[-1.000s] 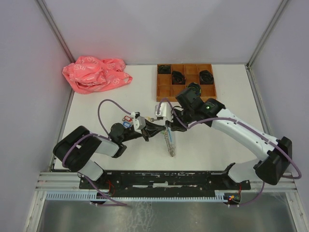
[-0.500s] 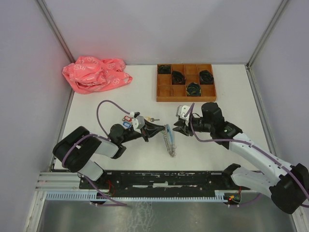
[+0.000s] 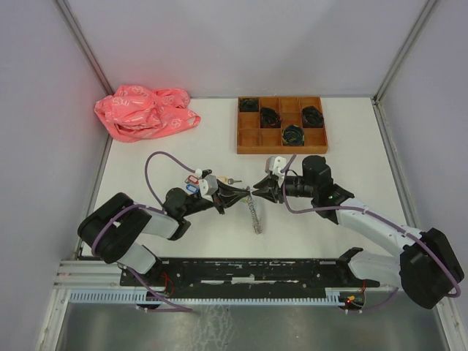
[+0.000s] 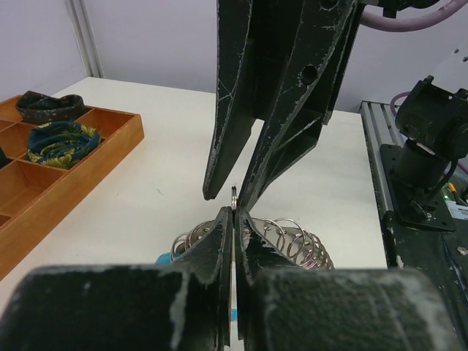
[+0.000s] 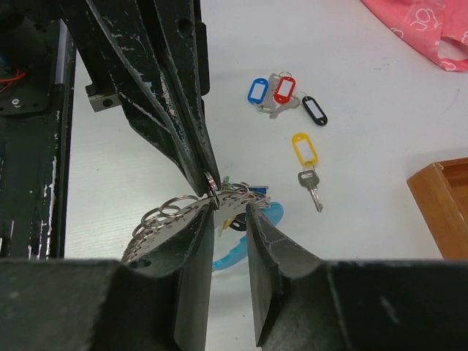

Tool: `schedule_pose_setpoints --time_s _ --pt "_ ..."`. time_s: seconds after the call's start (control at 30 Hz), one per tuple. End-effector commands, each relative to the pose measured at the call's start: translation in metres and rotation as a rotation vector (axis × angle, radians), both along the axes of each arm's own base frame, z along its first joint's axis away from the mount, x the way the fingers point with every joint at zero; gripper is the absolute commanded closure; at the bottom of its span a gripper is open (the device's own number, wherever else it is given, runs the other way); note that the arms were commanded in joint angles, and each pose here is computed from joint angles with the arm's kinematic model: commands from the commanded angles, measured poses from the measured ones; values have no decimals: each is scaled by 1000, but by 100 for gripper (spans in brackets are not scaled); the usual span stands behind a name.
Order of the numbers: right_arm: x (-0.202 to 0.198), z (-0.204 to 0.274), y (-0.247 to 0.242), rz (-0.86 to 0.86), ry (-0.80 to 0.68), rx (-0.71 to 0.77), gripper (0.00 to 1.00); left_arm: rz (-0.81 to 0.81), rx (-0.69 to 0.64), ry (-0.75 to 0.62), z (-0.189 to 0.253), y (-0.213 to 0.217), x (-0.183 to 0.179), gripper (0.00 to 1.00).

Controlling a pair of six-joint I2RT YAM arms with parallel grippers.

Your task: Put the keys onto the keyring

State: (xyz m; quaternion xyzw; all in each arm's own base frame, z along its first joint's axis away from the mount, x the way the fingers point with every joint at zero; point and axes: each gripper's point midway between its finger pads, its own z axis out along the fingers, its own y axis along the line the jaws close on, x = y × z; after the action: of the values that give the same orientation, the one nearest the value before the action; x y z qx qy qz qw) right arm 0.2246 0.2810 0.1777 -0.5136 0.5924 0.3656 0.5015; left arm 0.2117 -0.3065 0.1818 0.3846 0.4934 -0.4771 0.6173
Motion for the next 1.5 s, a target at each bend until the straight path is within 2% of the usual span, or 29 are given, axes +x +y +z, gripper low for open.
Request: schedule_pose_setpoints --time_s 0.0,0.2,0.3,0.43,0.47,0.77,1.0,1.13,1.47 --pt "-1 22 10 59 -42 80 68 -21 -153 -179 55 5 -12 97" --pt "-8 19 13 108 -19 72 73 -24 -152 -176 55 5 -11 97" --pt "-9 17 14 125 -1 60 81 -30 -152 -173 55 4 -12 97" --pt "-8 20 15 135 26 35 98 -40 -146 -177 53 4 -14 97" --pt "-8 21 15 136 33 25 99 -43 -142 -180 52 3 -15 96" --pt "-13 30 1 136 122 -219 99 -34 -94 -193 43 1 -11 81" --pt "-18 19 -17 124 196 -573 99 -8 -41 -209 41 1 -5 73" --pt "-7 16 -26 54 180 -747 99 4 -23 -208 36 3 -4 71" --pt "-2 20 -20 45 107 -910 99 -13 -21 -180 26 -1 -3 67"
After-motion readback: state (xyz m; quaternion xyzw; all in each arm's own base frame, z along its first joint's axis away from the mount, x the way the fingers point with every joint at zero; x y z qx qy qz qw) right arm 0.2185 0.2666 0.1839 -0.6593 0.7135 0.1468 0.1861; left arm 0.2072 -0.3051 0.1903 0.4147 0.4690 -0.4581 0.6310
